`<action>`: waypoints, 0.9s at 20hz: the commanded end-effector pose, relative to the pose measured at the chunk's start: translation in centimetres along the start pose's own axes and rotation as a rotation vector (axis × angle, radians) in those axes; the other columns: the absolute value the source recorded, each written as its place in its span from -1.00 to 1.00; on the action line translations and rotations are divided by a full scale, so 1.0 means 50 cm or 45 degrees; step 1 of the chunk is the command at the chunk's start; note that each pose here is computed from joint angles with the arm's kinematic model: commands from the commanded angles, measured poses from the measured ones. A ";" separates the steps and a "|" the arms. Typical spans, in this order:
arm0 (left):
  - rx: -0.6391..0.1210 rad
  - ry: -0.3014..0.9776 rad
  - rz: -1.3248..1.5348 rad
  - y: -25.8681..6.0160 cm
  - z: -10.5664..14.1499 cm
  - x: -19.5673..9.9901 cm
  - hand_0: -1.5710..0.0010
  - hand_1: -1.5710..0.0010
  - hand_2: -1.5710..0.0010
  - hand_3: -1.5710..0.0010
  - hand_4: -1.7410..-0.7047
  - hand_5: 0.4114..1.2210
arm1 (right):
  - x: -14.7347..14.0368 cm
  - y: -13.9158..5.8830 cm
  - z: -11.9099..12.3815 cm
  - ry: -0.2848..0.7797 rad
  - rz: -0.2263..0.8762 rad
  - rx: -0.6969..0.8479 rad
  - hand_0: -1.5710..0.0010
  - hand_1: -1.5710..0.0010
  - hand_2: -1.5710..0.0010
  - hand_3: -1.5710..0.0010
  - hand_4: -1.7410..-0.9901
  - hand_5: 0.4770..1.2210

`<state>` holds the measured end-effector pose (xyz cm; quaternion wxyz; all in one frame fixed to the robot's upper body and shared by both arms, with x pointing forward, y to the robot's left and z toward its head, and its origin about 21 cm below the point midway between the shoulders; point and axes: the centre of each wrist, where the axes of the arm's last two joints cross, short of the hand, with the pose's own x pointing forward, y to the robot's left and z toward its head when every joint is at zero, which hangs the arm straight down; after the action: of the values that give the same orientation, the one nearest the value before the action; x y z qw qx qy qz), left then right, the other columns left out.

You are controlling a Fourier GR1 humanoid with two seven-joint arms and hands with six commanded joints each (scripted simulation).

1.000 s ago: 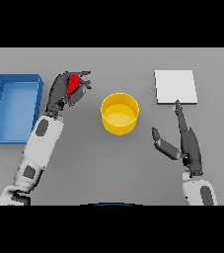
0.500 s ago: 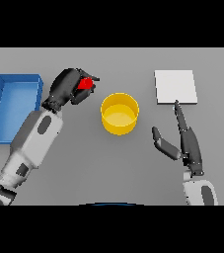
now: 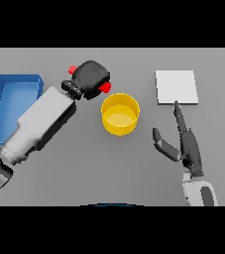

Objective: Pick up the red beaker and tilt it to pour out 1 green nut into yellow bowl. Pick up the yellow bowl and place it on the metallic measuring scale.

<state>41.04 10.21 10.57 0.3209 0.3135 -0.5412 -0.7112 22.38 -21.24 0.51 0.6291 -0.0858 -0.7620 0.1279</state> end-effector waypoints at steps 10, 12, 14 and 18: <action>-0.261 -0.040 -0.620 0.027 -0.049 0.045 -1.00 -1.00 -1.00 -1.00 -0.96 1.00 | -0.002 -0.005 -0.005 0.013 0.009 0.026 1.00 1.00 1.00 1.00 0.80 -0.42; -0.253 -0.036 -0.699 0.035 -0.061 0.049 -1.00 -1.00 -1.00 -1.00 -0.97 1.00 | -0.005 0.003 -0.002 0.001 -0.003 0.033 1.00 1.00 1.00 1.00 0.81 -0.40; -0.265 -0.065 -0.753 0.026 -0.061 0.062 -1.00 -1.00 -1.00 -1.00 -0.98 1.00 | -0.003 0.004 -0.001 -0.001 -0.016 0.035 1.00 1.00 1.00 1.00 0.81 -0.41; -0.223 -0.077 -0.871 0.025 -0.063 0.084 -1.00 -1.00 -1.00 -1.00 -0.99 1.00 | 0.002 0.001 -0.008 0.003 -0.025 0.021 1.00 1.00 1.00 1.00 0.83 -0.41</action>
<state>41.18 4.79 10.69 0.0745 0.4259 -0.3510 -0.8306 22.74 -21.11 0.65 0.6320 -0.0734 -0.7609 0.1277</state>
